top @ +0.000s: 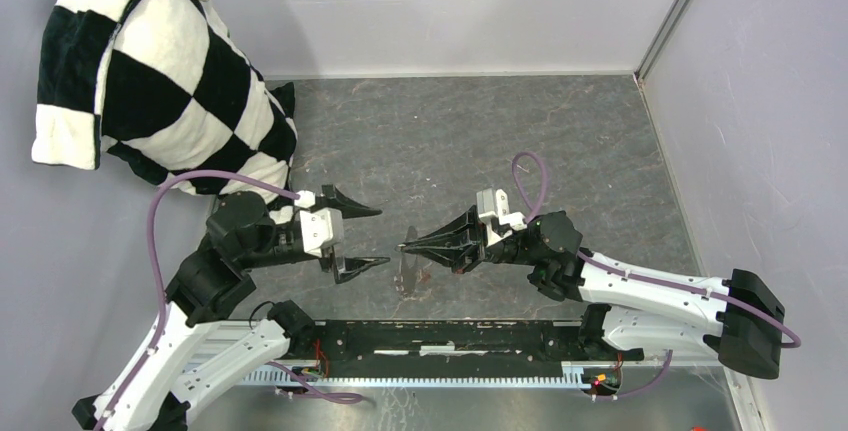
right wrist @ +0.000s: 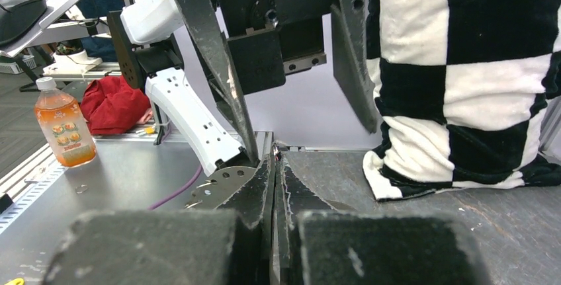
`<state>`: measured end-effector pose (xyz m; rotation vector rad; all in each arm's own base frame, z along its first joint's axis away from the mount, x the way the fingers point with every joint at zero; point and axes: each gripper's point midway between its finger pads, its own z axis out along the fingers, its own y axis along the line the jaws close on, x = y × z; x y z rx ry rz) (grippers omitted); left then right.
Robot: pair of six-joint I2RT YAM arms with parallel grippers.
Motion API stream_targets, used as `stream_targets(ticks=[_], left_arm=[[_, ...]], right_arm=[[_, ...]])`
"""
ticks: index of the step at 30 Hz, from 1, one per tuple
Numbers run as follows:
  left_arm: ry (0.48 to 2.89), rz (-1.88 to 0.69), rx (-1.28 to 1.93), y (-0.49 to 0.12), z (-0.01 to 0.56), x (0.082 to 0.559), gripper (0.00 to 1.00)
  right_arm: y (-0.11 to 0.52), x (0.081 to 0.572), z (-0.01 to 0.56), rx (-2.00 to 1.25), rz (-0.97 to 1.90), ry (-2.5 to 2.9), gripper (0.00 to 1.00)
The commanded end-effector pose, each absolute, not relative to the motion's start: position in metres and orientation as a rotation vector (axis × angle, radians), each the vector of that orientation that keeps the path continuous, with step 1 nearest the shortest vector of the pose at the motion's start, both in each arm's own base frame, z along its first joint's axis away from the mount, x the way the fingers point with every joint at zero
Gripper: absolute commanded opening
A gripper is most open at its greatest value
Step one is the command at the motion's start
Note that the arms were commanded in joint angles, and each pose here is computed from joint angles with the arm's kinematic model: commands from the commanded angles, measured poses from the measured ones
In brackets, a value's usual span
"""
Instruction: Put the keys on the keyring
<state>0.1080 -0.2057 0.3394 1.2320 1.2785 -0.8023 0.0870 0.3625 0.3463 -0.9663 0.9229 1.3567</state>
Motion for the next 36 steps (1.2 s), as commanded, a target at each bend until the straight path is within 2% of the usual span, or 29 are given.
stream_targets(ticks=[1,6,10,15,21,26,30,33,36], left_arm=[[1.226,-0.916,1.294,-0.214,0.335,0.090,0.77],[1.213,-1.002,1.353,-0.220,0.331,0.078,0.64],[1.217,-1.053,1.398,-0.225,0.325,0.075,0.48],[1.223,-1.087,1.406,-0.229,0.326,0.075,0.43],[1.224,-1.064,1.395,-0.228,0.328,0.077,0.25],[1.227,-1.054,1.398,-0.228,0.325,0.078,0.15],[1.224,-1.048,1.390,-0.228,0.326,0.080,0.12],[1.226,-1.036,1.393,-0.227,0.322,0.081,0.02],[1.226,-1.001,1.399,-0.225,0.321,0.084,0.02]], right_arm=[[0.355,0.083,0.377,-0.918,1.371,0.809,0.01],[0.358,0.085,0.376,-0.921,1.372,0.809,0.01],[0.361,0.084,0.376,-0.937,1.376,0.802,0.01],[0.364,0.083,0.374,-0.949,1.385,0.803,0.01],[0.367,0.083,0.374,-0.956,1.390,0.807,0.01],[0.369,0.082,0.372,-0.962,1.411,0.812,0.01],[0.372,0.080,0.370,-0.971,1.428,0.814,0.01],[0.371,0.080,0.371,-0.963,1.436,0.808,0.01],[0.370,0.078,0.371,-0.967,1.442,0.807,0.01]])
